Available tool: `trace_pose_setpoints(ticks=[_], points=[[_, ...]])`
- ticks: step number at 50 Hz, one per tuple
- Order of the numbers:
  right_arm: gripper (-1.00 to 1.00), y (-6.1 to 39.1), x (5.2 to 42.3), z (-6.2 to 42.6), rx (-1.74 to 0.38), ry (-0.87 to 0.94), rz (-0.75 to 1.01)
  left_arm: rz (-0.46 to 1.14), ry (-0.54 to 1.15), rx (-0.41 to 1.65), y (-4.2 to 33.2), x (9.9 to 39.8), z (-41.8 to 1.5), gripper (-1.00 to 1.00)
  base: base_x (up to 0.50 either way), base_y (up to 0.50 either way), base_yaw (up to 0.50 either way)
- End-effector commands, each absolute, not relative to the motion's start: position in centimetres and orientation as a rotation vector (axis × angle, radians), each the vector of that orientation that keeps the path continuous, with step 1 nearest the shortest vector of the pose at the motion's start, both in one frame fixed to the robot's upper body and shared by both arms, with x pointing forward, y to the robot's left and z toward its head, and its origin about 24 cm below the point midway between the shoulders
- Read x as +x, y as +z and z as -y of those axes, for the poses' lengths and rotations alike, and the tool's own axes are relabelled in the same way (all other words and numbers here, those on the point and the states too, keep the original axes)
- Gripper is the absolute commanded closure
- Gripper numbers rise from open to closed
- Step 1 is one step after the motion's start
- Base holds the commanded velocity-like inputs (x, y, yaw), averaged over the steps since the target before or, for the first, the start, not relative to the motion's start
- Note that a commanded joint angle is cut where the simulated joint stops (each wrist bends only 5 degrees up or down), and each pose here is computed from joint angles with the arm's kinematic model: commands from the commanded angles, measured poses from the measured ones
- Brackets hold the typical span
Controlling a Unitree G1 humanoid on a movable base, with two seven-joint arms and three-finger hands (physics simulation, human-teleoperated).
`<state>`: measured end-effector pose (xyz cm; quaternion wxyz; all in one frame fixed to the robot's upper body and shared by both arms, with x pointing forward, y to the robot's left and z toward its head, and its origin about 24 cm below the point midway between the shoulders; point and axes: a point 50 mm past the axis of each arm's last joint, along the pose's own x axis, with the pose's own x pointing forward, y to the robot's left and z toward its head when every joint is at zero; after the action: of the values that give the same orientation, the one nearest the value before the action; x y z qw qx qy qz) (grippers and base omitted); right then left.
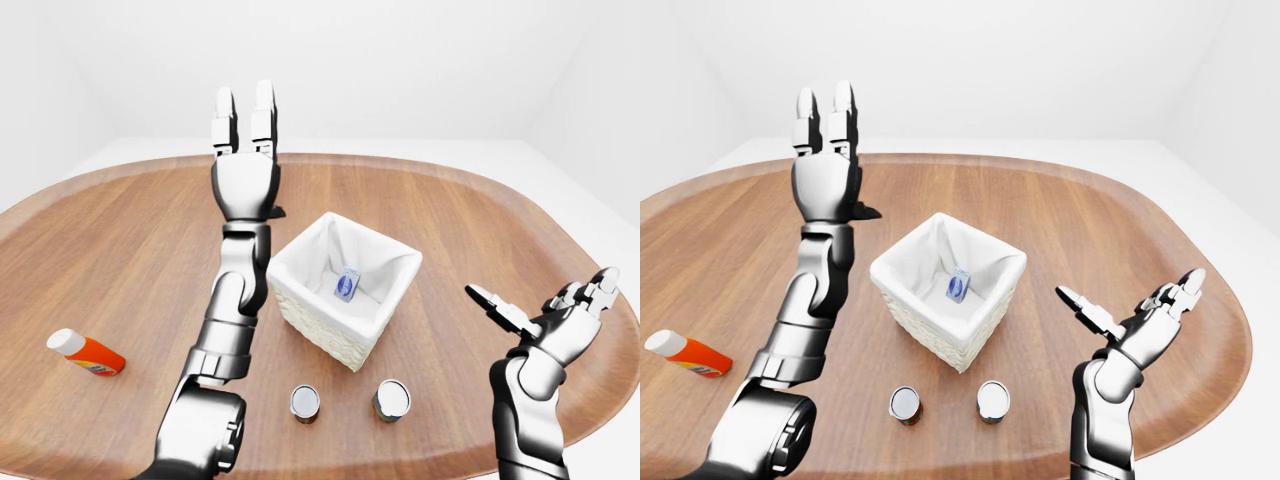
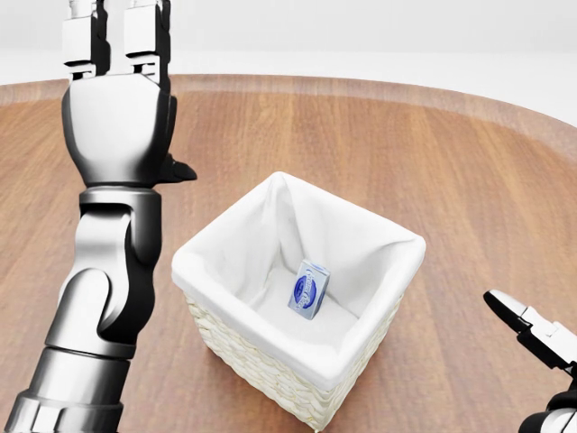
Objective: Pick up the alphabet soup and the cream cheese box, and put them in the basket.
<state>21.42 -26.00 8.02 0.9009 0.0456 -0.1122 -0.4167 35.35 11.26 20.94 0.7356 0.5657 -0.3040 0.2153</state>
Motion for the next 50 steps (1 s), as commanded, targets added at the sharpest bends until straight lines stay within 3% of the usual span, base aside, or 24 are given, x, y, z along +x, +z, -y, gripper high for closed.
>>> trace_pose_setpoints(ticks=[1, 34, 50], points=[[-1.00, 8.1, 21.4, 26.0, 0.092, -0.861, 0.235, 0.645, 0.518, 1.209, 20.5, 33.1, -14.0, -1.00, 0.00, 0.00, 0.00], [-1.00, 7.9, 21.6, 26.0, 0.090, -0.861, 0.224, 0.722, 0.715, 1.180, 26.0, 20.9, -22.3, -1.00, 0.00, 0.00, 0.00], [-1.00, 8.0, 21.5, 26.0, 0.086, -0.860, 0.231, 0.688, 0.761, 1.167, 26.0, 19.5, -24.8, -1.00, 0.00, 0.00, 0.00]])
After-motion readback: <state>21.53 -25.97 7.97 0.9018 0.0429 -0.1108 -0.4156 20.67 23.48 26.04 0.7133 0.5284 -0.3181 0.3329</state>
